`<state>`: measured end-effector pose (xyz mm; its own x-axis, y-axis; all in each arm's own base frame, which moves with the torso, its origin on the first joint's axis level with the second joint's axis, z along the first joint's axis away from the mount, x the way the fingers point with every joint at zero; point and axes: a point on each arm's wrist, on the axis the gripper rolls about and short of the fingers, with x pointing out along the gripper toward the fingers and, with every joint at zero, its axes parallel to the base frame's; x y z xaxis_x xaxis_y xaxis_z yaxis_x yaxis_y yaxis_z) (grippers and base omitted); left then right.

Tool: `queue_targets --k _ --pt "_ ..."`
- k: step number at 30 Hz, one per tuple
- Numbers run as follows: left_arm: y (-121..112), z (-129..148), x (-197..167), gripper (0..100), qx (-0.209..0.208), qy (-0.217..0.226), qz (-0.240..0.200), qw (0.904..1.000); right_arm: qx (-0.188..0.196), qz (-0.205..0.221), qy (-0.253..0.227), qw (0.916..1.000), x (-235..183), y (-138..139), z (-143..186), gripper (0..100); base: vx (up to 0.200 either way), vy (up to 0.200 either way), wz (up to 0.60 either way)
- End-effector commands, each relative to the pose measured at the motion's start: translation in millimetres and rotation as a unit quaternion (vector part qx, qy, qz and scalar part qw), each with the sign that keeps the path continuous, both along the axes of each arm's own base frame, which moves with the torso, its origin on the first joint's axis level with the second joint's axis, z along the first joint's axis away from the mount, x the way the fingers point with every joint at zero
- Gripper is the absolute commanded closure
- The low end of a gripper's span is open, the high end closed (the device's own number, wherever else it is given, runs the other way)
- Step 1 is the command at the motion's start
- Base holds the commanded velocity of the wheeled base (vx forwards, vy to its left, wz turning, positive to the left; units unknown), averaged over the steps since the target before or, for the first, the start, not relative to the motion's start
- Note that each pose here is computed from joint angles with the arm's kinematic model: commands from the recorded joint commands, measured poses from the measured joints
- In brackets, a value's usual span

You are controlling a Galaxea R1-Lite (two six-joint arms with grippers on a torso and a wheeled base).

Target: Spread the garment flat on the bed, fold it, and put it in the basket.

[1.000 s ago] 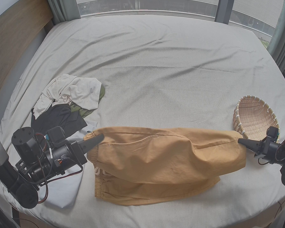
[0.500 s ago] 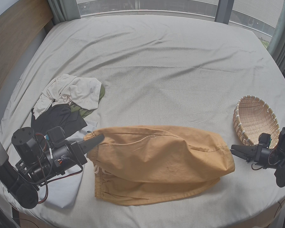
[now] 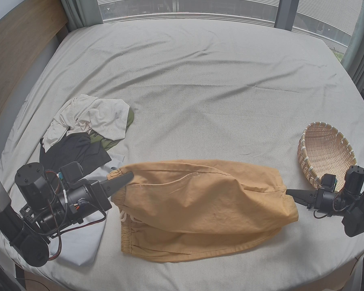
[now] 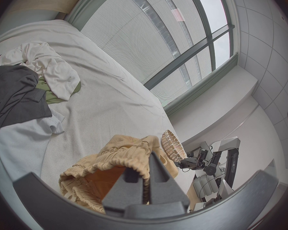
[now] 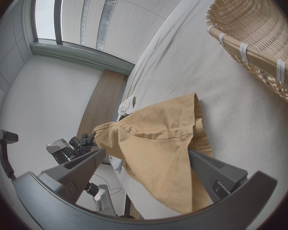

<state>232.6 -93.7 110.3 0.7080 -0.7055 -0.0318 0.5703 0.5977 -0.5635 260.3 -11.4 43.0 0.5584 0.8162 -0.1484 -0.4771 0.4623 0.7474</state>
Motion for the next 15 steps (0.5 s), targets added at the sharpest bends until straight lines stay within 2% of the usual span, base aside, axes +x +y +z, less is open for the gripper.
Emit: queue_targets --k 1,15 --pt "0.0 0.8 -0.1 100 -0.001 -0.003 0.0 1.0 0.001 0.004 0.01 0.9999 4.7 1.1 -7.2 0 0.0 0.0 0.0" --pt "-0.8 0.4 -0.3 100 -0.001 -0.002 -0.002 1.0 0.001 0.029 0.01 0.9995 13.1 13.6 -13.4 0 0.0 0.0 0.0"
